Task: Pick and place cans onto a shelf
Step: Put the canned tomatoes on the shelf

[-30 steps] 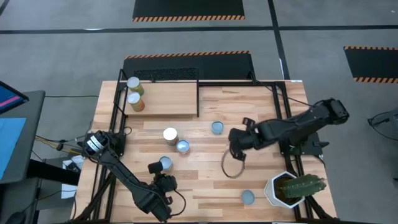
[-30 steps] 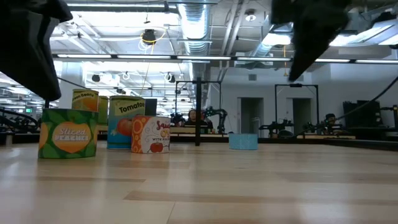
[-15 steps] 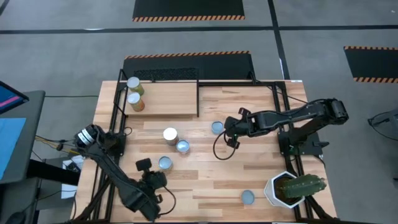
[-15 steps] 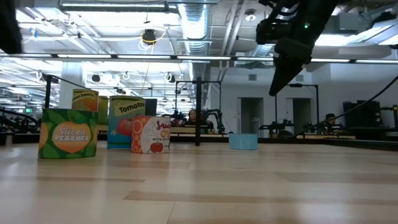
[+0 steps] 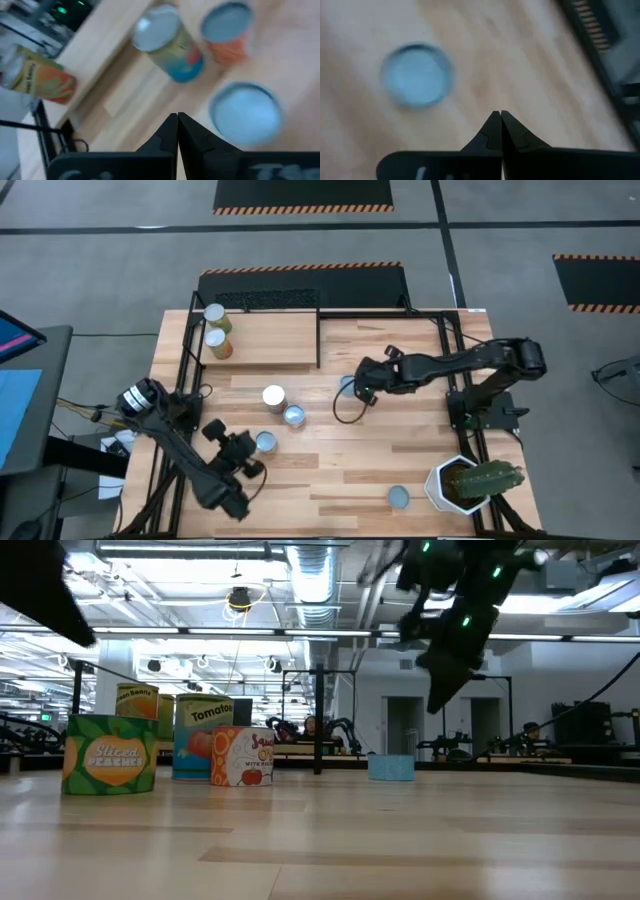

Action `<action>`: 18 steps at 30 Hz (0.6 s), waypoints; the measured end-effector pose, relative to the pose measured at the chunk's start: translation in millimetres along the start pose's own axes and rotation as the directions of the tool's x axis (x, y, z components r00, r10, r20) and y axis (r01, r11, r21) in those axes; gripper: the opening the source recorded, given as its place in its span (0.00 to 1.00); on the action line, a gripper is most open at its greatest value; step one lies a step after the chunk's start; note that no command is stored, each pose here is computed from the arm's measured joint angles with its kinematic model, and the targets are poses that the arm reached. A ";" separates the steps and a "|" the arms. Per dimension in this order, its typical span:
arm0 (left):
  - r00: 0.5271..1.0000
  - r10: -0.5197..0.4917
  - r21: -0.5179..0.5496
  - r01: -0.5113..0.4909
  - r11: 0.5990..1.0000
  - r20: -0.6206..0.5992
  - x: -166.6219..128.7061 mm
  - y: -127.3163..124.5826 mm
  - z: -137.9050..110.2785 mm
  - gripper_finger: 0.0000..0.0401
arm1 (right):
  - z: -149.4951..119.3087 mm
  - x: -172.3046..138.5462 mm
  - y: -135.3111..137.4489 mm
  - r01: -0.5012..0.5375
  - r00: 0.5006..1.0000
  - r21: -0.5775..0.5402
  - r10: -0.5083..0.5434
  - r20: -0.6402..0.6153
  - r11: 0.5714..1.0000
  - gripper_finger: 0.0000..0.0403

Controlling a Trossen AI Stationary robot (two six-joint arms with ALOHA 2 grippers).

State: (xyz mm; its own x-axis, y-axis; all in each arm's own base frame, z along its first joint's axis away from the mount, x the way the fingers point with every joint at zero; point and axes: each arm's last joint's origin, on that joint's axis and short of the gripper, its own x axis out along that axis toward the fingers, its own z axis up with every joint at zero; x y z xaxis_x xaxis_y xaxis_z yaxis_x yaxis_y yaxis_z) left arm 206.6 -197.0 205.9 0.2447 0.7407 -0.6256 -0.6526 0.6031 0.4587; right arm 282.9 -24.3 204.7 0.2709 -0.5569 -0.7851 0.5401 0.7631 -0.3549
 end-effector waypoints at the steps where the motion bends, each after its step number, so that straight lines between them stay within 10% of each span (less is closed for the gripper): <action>1: 1.000 0.026 -0.004 -0.026 1.000 0.005 7.9 1.4 0.0 0.00 | 1.9 7.3 -0.5 0.026 1.000 0.015 -0.026 0.000 1.000 0.01; 7: 0.991 0.132 0.011 -0.131 0.991 -0.022 42.8 12.7 15.5 0.00 | 4.2 52.2 -15.3 -0.005 0.989 0.125 0.023 -0.143 0.992 0.01; 18: 0.998 0.021 0.008 -0.021 1.000 0.061 28.2 69.8 53.9 0.00 | 0.1 78.7 -21.8 -0.142 0.944 0.214 0.198 -0.266 0.966 0.01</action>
State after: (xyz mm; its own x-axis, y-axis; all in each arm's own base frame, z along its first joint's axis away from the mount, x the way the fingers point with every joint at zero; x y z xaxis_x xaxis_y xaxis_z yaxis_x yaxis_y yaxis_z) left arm 206.5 -118.1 254.3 0.2742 0.7696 -0.5767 -0.6516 0.5897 0.4772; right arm 292.5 -84.8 150.7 0.1507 -0.2875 -0.9458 0.6542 0.7463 -0.1226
